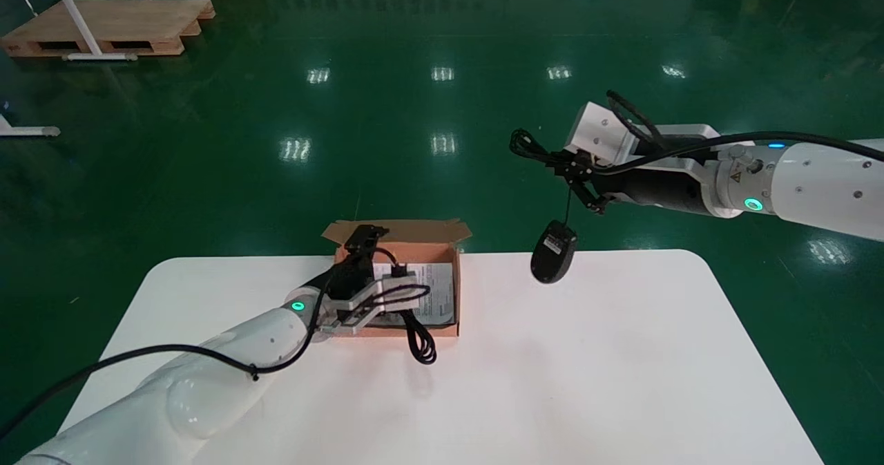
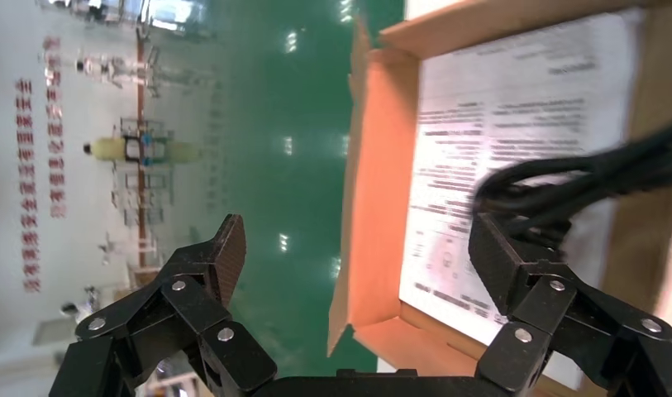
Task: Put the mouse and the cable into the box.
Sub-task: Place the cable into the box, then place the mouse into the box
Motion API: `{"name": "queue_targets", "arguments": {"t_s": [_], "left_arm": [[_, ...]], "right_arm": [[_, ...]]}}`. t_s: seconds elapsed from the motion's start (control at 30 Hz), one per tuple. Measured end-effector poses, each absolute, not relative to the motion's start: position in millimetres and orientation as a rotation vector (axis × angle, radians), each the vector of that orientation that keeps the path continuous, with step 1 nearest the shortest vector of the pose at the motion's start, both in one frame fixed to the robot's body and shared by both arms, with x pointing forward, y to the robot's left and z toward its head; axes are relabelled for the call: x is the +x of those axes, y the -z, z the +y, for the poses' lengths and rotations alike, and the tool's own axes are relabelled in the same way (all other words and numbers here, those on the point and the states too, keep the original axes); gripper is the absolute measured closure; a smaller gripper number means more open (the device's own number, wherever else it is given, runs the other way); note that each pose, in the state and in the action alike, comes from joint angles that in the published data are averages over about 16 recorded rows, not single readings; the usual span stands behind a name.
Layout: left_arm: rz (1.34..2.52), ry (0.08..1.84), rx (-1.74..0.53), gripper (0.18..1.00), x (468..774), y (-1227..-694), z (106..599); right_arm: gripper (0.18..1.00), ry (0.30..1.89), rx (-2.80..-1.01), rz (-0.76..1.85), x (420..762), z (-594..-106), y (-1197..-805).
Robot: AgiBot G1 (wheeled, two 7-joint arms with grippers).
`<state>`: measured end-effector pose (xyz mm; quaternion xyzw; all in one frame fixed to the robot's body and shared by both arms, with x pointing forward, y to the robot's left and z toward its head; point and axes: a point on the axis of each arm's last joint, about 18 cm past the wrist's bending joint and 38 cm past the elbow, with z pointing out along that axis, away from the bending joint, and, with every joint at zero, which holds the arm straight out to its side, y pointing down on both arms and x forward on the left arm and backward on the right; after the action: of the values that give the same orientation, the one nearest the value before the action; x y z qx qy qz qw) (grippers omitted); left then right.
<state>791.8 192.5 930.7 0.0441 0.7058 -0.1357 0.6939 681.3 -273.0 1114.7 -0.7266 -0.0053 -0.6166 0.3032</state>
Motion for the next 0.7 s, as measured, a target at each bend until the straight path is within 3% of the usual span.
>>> {"name": "queue_targets", "arguments": {"t_s": [0.43,0.7], "left_arm": [[1.524,0.304,-0.199,0.184,797,-996,292],[1.52,0.293,-0.232,0.183,795,-1002,309]], "right_arm": [[0.948,1.601,-1.978,-0.211,718,-199,-1101],[0.948,1.593,-2.014,-0.407,733,-134,-1072]]}}
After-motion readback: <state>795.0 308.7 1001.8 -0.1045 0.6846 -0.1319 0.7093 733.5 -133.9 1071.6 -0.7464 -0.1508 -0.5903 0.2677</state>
